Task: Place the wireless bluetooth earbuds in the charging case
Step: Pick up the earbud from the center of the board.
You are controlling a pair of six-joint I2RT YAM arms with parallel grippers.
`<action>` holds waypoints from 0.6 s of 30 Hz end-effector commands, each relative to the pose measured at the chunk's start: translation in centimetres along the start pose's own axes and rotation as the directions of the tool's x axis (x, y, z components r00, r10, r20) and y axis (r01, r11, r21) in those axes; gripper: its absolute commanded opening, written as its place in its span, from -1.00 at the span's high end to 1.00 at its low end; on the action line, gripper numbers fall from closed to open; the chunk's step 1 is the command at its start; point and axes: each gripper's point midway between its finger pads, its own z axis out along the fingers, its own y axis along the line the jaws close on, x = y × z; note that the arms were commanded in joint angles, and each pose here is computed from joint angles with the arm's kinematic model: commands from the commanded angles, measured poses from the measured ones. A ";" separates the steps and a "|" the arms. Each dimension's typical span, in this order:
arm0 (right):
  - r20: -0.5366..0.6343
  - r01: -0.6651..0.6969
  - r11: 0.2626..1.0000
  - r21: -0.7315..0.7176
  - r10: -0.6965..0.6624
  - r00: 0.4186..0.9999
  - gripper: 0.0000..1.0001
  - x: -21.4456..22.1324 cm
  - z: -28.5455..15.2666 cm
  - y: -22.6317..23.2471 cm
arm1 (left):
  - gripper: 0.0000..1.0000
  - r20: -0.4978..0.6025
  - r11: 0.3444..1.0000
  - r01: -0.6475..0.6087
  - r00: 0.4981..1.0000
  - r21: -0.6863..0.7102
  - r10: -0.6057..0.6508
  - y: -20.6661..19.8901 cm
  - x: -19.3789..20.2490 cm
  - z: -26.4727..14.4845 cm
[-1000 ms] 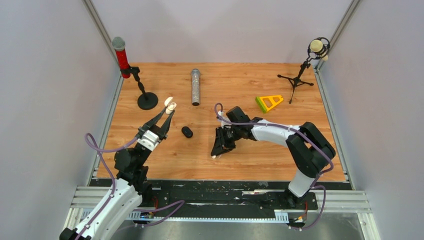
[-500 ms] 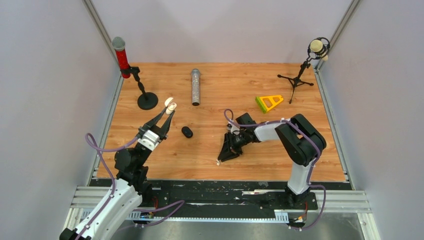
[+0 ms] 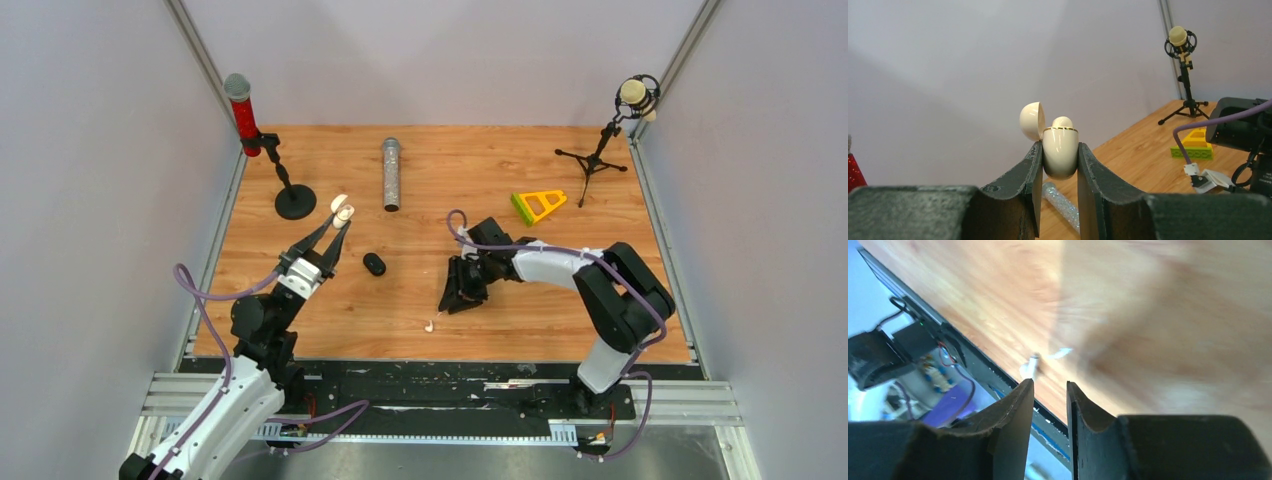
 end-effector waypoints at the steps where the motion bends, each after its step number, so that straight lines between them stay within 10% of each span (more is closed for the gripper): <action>1: 0.122 0.402 0.912 0.078 -0.409 0.905 0.35 -0.6 -0.8 5.7 | 1.00 0.060 0.998 -0.036 0.997 -0.045 0.039 1.4 -2.3 0.5; 11: -0.087 0.505 0.676 0.537 -0.551 0.830 -0.08 -0.2 2.1 3.5 | 1.00 0.057 0.997 -0.039 0.997 -0.059 0.043 1.7 -2.8 0.2; 18: -0.094 0.366 0.605 0.707 -0.433 0.897 -0.19 1.3 0.9 2.6 | 1.00 0.060 0.997 -0.042 0.997 -0.059 0.046 1.7 -2.9 0.2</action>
